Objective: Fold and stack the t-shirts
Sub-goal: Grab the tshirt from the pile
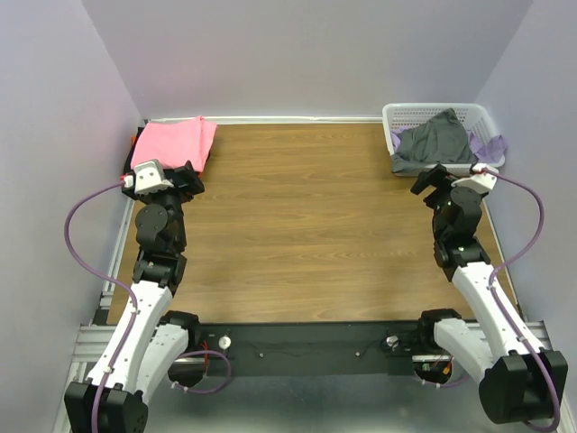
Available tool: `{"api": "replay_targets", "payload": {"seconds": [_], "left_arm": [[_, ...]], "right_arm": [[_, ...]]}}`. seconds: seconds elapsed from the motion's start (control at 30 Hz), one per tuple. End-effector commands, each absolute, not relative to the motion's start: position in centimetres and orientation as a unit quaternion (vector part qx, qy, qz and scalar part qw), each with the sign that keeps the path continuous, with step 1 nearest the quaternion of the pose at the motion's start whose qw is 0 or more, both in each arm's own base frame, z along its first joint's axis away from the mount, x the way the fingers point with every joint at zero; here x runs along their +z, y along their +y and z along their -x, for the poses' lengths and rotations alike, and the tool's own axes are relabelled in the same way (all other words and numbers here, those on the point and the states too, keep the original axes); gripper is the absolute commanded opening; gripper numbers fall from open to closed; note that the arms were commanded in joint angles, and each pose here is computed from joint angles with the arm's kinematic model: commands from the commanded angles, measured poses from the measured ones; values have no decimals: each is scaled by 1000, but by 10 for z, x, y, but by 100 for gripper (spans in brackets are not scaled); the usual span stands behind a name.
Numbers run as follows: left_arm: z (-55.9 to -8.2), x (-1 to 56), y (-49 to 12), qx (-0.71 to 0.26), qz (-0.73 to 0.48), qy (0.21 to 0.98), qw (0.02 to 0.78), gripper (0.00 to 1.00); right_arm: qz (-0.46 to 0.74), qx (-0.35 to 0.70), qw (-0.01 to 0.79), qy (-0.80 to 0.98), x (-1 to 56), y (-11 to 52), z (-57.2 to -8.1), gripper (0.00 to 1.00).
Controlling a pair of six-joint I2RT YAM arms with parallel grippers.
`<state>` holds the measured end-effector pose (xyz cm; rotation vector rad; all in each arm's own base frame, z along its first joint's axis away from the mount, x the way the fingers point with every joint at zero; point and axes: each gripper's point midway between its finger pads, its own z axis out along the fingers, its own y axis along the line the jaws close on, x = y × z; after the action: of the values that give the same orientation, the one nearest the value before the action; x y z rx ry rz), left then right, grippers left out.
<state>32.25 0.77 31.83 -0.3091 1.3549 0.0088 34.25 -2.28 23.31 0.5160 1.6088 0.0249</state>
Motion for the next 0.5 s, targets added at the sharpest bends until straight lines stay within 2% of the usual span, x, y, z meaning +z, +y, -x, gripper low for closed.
{"api": "replay_targets", "payload": {"seconds": [0.0, 0.23, 0.47], "left_arm": [[-316, 326, 17, 17, 163, 615, 771, 98], [-312, 324, 14, 13, 146, 612, 778, 98], [-315, 319, 13, 16, 142, 619, 772, 98]], "right_arm": [[-240, -12, 666, 707, 246, -32, -345, 100], [-238, -42, 655, 715, 261, -39, -361, 100], [-237, -117, 602, 754, 255, -52, -419, 100]]}}
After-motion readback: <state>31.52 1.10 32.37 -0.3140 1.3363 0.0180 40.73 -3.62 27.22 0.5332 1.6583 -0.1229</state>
